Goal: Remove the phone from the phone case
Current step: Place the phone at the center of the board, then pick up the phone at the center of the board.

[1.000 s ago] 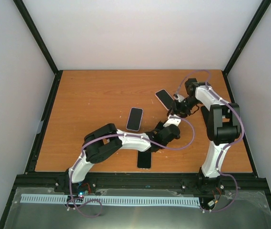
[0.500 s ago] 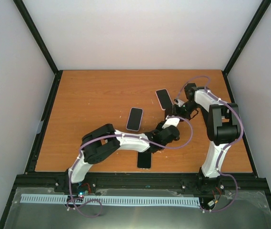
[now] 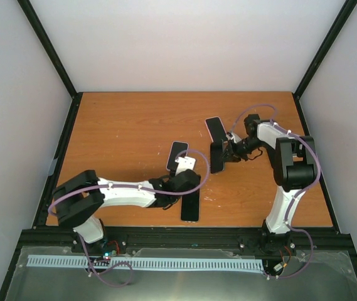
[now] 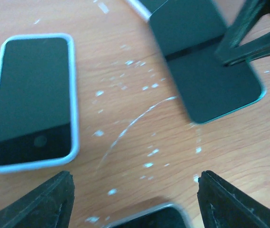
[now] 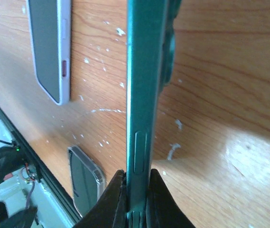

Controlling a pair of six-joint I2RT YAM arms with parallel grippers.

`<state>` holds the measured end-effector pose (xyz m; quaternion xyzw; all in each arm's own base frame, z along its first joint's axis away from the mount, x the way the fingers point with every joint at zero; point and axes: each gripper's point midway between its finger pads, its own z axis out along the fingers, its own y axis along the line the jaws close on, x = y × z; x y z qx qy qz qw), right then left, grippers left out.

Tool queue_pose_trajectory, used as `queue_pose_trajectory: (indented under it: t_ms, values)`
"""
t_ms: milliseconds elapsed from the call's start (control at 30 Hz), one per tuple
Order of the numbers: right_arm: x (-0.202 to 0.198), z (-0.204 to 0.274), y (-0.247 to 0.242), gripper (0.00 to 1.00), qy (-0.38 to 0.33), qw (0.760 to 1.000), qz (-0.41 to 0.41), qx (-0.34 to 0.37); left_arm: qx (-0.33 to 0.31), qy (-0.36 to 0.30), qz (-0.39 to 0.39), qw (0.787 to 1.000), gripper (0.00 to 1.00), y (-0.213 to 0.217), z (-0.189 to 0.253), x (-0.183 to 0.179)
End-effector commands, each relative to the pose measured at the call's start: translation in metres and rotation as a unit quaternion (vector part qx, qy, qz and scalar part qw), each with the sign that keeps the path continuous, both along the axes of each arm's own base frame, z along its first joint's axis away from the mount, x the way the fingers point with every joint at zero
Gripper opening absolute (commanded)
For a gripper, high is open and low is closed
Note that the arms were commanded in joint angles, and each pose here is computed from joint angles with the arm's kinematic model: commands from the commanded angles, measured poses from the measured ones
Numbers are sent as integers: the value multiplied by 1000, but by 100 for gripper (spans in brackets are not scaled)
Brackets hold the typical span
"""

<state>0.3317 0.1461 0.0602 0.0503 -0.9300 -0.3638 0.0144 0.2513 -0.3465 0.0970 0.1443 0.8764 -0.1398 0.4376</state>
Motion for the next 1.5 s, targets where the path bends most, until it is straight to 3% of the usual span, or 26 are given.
queue_pose_trajectory:
  t_ms: [0,167,500,733,933,1067,1233,1467]
  values:
    - [13,10,23,3,-13,997,2,82,-49,68,66,994,74,38,-13,-1]
    - [16,2,38,3,11,994,-1,106,-69,96,152,981,94,77,-23,6]
    - [18,-24,54,4,51,992,16,114,-33,122,197,972,98,97,-38,9]
    - [20,-24,48,30,36,997,18,72,3,139,200,970,100,105,-36,33]
    - [20,-10,21,43,-20,1000,15,-4,33,154,162,974,99,97,-30,63]
    - [18,8,4,46,-65,997,17,-31,56,174,119,976,99,76,-27,87]
    - [16,38,-15,46,-172,983,21,-61,122,191,123,966,100,69,-38,113]
    - [-4,75,-15,50,-281,959,35,-30,190,220,134,947,99,73,-52,135]
